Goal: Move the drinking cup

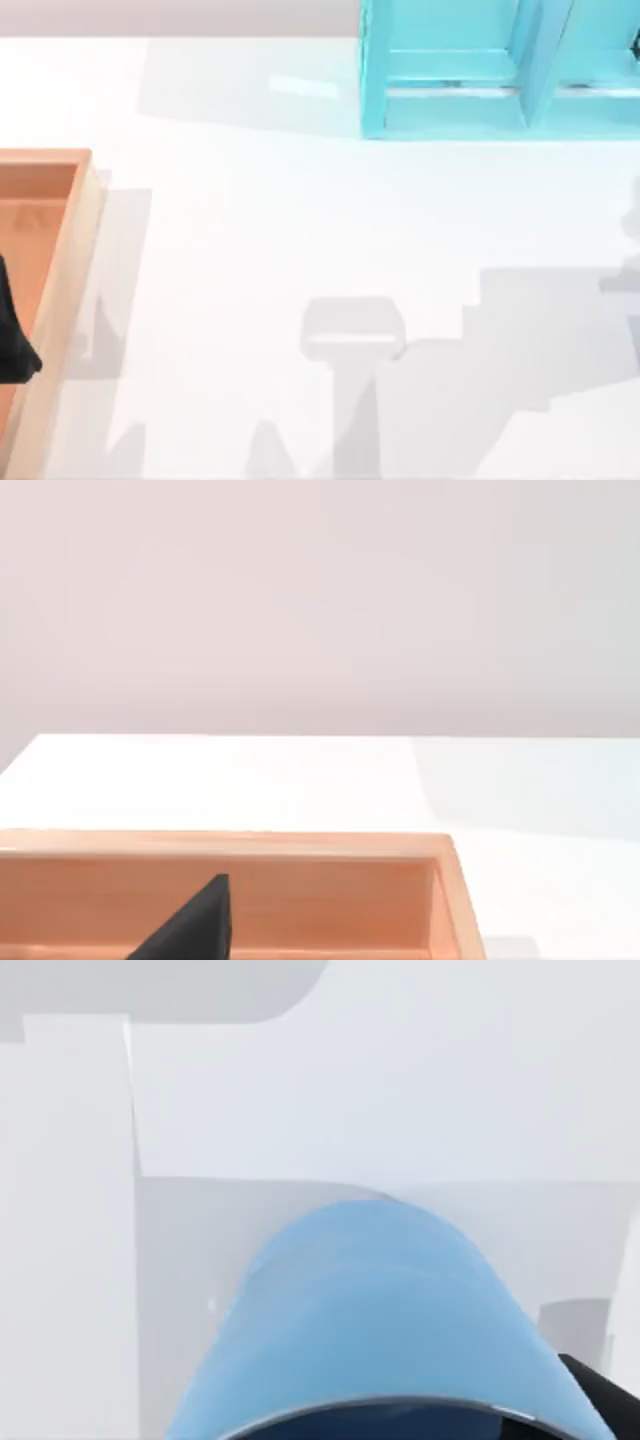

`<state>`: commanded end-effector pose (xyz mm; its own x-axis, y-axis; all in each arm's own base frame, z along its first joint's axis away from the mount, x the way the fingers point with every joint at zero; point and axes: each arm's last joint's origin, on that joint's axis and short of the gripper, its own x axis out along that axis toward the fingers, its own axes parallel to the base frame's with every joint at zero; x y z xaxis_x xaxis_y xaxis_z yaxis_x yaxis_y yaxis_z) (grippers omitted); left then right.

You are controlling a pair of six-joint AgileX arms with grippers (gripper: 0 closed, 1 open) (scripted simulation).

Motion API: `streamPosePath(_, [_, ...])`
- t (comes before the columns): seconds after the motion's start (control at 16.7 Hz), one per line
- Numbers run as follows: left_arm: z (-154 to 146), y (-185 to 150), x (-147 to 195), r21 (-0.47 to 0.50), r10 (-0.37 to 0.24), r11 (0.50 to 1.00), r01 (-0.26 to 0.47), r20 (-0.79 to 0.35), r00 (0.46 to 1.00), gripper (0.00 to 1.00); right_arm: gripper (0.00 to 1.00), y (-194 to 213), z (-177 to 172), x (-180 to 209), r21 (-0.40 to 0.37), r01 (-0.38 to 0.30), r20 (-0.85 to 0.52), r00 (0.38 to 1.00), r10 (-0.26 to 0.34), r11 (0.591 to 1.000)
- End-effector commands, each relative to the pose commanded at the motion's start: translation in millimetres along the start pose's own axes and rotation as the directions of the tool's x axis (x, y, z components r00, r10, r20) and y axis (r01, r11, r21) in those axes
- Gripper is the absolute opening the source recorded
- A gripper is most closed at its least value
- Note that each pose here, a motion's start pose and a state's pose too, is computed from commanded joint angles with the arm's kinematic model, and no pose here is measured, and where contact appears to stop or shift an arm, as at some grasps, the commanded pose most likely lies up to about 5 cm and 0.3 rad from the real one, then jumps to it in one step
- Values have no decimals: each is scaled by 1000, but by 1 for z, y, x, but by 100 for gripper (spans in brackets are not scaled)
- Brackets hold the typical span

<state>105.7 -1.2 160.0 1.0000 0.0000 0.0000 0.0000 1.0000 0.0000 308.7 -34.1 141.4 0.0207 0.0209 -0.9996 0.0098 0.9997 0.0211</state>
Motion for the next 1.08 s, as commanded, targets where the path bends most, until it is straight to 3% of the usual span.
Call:
streamPosePath(0.78, [0,0,0,0,0,1000,0,0,1000,100,98,0,0,0,0,0,0,1000,0,1000])
streamPosePath(1.08, [0,0,0,0,0,1000,0,0,1000,100,100,0,0,0,0,0,0,1000,0,1000])
